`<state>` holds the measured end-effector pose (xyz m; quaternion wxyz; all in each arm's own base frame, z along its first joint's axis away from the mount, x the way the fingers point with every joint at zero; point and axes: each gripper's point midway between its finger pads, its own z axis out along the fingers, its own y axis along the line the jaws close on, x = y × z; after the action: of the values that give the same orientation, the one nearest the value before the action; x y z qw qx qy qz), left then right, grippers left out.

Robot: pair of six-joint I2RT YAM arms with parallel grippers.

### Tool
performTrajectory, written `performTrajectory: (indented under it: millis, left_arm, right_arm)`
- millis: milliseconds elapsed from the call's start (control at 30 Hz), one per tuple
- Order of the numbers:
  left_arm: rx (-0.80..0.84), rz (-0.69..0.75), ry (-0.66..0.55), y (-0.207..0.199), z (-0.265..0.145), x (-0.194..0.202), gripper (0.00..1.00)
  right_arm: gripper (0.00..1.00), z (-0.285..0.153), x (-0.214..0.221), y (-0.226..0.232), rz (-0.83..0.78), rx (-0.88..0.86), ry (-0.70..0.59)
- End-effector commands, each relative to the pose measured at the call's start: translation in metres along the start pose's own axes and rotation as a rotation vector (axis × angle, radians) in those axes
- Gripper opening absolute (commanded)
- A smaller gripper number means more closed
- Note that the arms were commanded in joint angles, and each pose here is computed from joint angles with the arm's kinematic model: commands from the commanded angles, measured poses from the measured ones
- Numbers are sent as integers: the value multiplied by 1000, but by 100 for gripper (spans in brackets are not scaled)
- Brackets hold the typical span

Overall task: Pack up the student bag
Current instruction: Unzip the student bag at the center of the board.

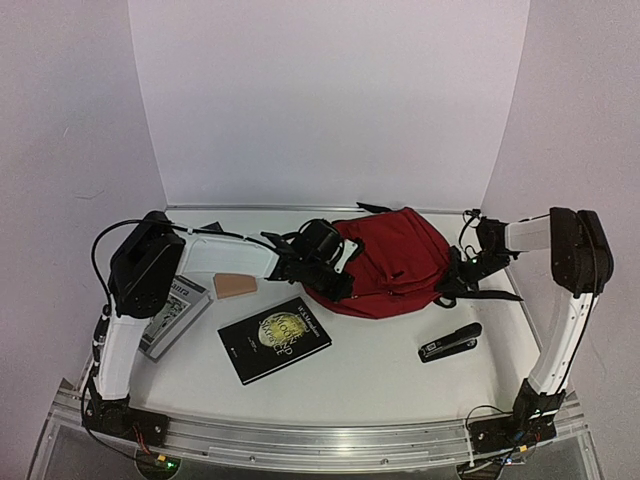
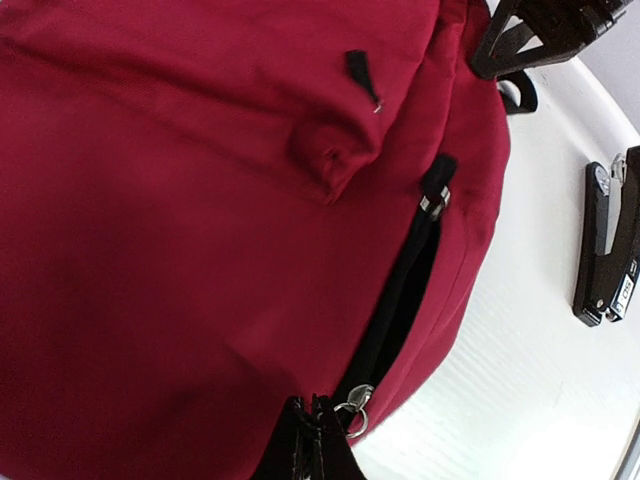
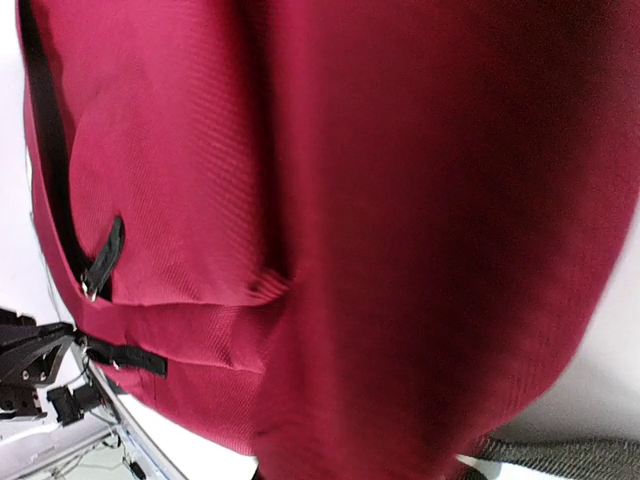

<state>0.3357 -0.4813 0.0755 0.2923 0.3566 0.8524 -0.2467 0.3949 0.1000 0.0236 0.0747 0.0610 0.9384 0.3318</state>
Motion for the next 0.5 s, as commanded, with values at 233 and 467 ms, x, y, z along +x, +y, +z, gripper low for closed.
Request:
performTrajectory:
  millis: [233,467]
  left_arm:
    - [-84,-54,-159,22,-61,-38,0]
    - [113,-72,-180,-19,-61,-56,0]
  right_arm:
    - [0,-32,-40,-49,-48,276,-125]
    - [11,-71,-62,-17,-260,322,-188]
